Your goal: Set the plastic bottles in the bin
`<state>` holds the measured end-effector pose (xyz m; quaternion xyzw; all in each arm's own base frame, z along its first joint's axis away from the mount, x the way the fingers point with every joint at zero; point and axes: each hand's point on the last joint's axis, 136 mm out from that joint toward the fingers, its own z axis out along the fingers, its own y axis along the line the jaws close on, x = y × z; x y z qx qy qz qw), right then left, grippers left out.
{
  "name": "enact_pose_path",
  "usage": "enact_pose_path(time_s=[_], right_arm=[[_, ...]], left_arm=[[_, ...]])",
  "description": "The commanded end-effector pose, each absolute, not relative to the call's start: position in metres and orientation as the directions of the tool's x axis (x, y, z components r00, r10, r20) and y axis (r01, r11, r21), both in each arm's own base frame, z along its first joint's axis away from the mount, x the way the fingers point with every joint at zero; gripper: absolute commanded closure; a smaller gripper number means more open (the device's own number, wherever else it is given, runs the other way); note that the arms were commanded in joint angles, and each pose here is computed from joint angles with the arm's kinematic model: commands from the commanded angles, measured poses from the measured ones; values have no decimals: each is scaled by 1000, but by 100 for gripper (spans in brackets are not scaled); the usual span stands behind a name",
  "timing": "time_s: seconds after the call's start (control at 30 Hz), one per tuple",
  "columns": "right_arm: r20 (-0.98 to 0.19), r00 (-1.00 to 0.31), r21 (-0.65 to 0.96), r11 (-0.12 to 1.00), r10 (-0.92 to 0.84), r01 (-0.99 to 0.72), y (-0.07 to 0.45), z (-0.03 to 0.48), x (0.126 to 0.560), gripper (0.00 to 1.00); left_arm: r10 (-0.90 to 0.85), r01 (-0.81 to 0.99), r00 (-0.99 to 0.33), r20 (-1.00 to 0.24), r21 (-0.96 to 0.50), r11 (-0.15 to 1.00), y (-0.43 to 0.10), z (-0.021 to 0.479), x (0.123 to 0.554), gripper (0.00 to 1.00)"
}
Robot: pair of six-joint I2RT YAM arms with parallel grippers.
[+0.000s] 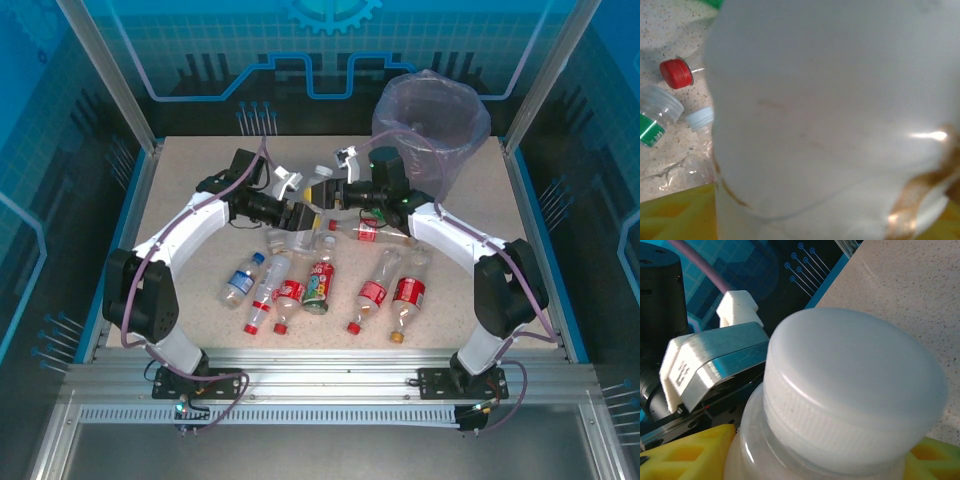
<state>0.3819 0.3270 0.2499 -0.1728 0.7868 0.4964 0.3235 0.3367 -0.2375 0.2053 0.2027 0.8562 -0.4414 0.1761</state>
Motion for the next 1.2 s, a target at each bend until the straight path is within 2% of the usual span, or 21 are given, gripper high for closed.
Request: enact_pose_path(time_s=[0.0,0.03,0.33,0.5,0.63,0.87,1.0,1.17], right_arm=[[-729,-681,630,456,68,-629,325,277,387,41],[-736,-673,620,467,70,-630,321,280,388,41],[-851,-523,409,686,48,-602,263,331,409,43],[-922,-386,242,811,22,-532,216,380,420,45],[-956,-285,191,872,63,-450,174,423,430,45],[-994,-90,82,967,62,-240,102,483,455,46],[-996,-76,-49,996,-55,-80,73,483,482,46],[-974,-164,-163,986,-153,46,45,460,521,46]], left_arm=[[207,595,-792,-574,-650,473,-242,238,326,6],[210,603,-785,-583,-639,478,-241,240,326,1],[196,636,-726,-659,-535,556,-215,256,324,1],[101,524,-762,-640,-518,676,-183,251,348,1],[50,410,-802,-595,-487,771,-158,234,365,1],[45,266,-830,-556,-323,908,-119,208,377,1],[81,188,-851,-518,-157,970,-87,196,377,1],[113,185,-852,-512,-92,978,-76,197,374,1]])
